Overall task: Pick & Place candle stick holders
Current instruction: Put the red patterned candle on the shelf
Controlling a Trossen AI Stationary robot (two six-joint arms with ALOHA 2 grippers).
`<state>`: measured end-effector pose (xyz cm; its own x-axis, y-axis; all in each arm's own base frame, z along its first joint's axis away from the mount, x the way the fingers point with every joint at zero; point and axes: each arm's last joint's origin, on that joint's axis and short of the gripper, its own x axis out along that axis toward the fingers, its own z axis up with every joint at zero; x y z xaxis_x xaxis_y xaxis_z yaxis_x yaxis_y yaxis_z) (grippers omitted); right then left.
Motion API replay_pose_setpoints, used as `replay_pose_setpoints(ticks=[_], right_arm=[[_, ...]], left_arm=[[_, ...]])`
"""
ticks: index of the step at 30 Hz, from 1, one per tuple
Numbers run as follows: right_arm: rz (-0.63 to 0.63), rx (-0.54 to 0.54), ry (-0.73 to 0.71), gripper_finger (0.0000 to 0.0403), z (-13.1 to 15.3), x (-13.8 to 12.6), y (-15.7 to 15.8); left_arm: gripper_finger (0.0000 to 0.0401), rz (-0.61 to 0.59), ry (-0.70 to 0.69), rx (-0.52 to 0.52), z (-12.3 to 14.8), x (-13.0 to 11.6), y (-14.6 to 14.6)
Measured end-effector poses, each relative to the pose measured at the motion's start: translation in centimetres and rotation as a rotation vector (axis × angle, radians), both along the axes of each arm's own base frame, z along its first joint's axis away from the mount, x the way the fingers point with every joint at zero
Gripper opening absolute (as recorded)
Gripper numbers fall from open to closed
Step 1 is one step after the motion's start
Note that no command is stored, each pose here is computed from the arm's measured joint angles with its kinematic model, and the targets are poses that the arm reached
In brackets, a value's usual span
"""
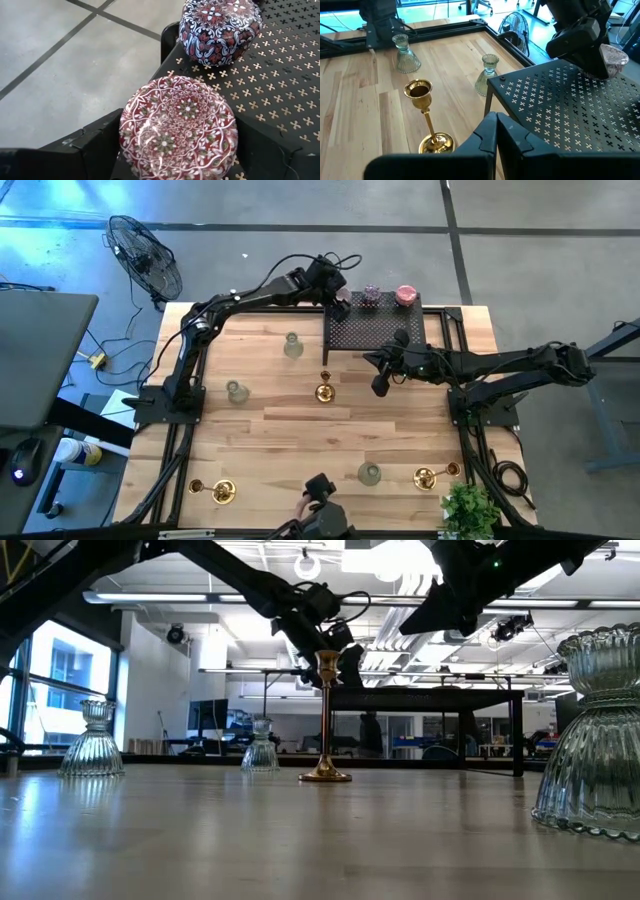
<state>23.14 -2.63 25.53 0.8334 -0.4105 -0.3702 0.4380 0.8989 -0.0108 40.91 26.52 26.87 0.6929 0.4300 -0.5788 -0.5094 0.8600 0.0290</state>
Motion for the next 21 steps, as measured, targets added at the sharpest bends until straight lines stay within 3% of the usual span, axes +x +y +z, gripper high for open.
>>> replay_pose_setpoints(ticks=[8, 15, 21], right_arm=[[0.000, 0.000, 0.005, 0.0000, 0.0, 0.0, 0.0], [0.000, 0.002, 0.015, 0.0000, -0.1, -0.1, 0.0], [0.000, 0.003, 0.014, 0.0000, -0.1, -0.1, 0.0]], left_arm=[[0.0336, -0.014, 0.006, 0.023, 0.3, 0.0, 0.0], [0.0334, -0.039, 0.075, 0.066, 4.1, -0.4, -0.2], [0.0285, -0.095, 0.219, 0.037, 6.4, -1.3, -1.9]])
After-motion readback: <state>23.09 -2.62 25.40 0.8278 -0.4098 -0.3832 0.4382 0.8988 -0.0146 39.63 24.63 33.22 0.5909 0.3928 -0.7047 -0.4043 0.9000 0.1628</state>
